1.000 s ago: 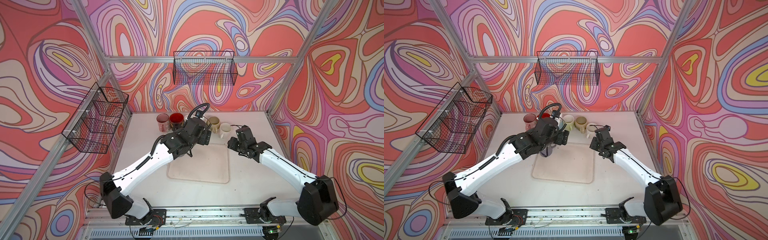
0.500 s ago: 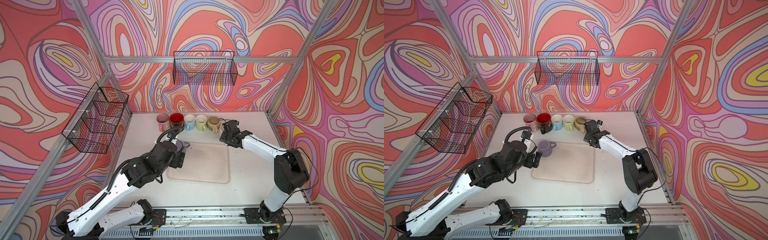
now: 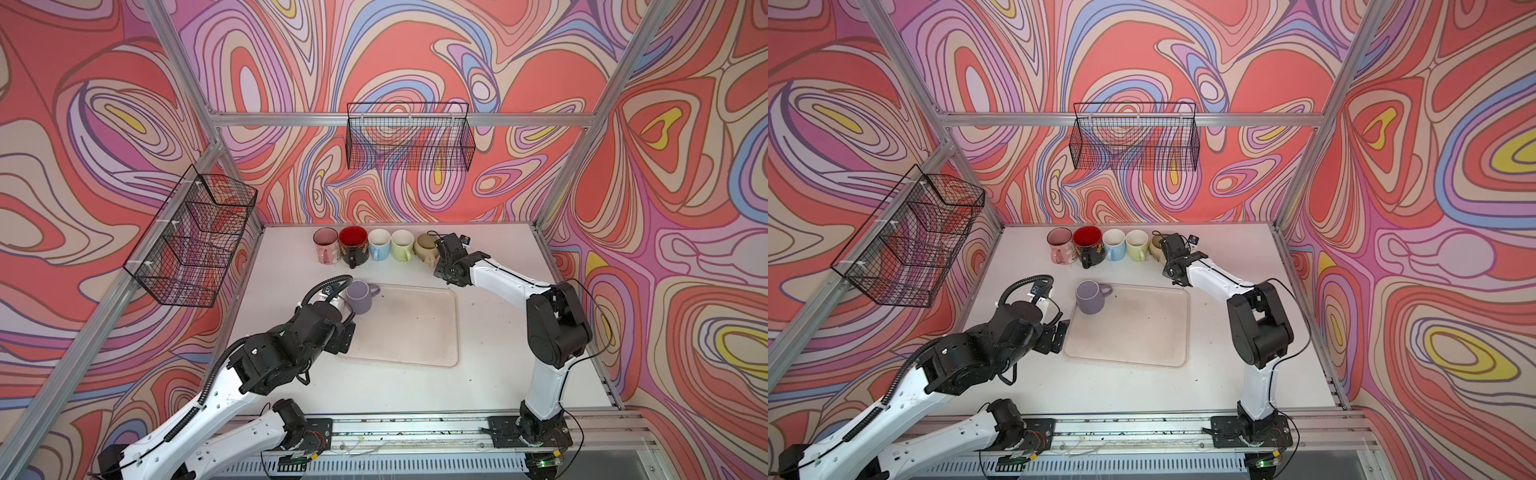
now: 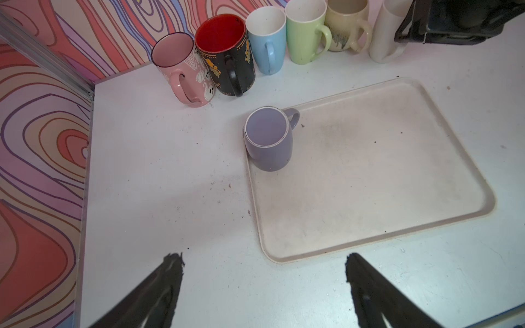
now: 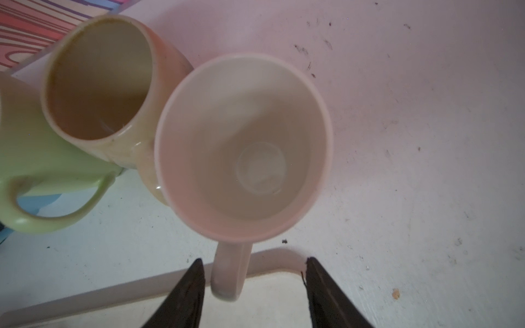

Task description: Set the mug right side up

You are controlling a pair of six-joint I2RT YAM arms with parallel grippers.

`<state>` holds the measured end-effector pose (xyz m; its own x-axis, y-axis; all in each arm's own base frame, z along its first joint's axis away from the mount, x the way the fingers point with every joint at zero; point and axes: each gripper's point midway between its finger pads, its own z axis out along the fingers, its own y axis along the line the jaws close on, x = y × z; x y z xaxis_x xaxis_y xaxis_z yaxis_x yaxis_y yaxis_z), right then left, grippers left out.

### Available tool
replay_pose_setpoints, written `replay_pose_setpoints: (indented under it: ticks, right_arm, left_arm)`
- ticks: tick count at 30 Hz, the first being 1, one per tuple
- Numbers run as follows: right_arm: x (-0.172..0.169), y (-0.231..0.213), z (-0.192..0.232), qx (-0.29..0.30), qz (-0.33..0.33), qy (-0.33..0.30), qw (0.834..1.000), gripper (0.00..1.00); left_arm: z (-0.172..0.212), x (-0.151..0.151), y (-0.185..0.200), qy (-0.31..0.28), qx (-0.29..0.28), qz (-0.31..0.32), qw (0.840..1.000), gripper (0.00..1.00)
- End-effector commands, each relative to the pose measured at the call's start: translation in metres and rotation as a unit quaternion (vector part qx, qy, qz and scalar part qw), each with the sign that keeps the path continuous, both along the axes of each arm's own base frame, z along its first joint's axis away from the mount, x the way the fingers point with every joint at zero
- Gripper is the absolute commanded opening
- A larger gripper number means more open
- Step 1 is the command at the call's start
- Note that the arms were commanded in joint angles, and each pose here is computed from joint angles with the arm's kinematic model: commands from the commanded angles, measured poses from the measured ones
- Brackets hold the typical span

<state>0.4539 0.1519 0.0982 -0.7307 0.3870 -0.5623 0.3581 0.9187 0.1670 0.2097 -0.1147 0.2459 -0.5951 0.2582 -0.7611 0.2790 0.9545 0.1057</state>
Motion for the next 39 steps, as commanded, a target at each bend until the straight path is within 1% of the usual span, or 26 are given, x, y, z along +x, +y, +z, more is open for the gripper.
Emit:
replay_pose_setpoints:
  ticks: [1, 5, 8, 10, 19, 23, 32, 35, 39]
  right_arm:
    - [0.0, -0.006, -0.006, -0.029, -0.006, 0.01, 0.999, 0.54]
    - [0.002, -0.007, -0.011, -0.046, 0.0, 0.022, 0.999, 0.48]
    - [0.002, -0.007, -0.014, -0.054, 0.009, 0.028, 0.998, 0.42]
    - [0.002, -0.007, -0.015, -0.059, 0.016, 0.03, 0.998, 0.36]
    - [0.007, -0.006, -0.017, -0.082, 0.047, 0.04, 0.995, 0.24]
    - [0.01, -0.011, -0.018, -0.08, 0.048, 0.044, 0.995, 0.2]
    - [0.013, -0.021, -0.017, -0.088, 0.055, 0.047, 0.994, 0.0]
    - [0.014, -0.026, -0.017, -0.093, 0.06, 0.045, 0.993, 0.0]
    - [0.021, -0.024, -0.015, -0.083, 0.089, 0.032, 0.992, 0.0]
  left_arm:
    - [-0.004, -0.001, 0.002, 0.0, 0.012, -0.005, 1.0, 0.93]
    - [-0.003, -0.003, 0.002, -0.002, 0.004, -0.008, 1.0, 0.93]
    - [-0.004, -0.003, 0.001, -0.002, 0.002, -0.009, 1.0, 0.93]
    - [-0.005, -0.003, 0.0, 0.001, 0.003, -0.011, 1.0, 0.93]
    - [-0.011, -0.002, -0.001, 0.011, 0.011, -0.011, 1.0, 0.93]
    - [-0.014, -0.001, -0.002, 0.015, 0.016, -0.01, 1.0, 0.93]
    - [-0.022, 0.001, -0.005, 0.028, 0.027, -0.011, 0.999, 0.93]
    - [-0.024, 0.001, -0.006, 0.031, 0.029, -0.012, 0.999, 0.93]
    - [-0.026, 0.002, -0.007, 0.034, 0.033, -0.012, 0.999, 0.93]
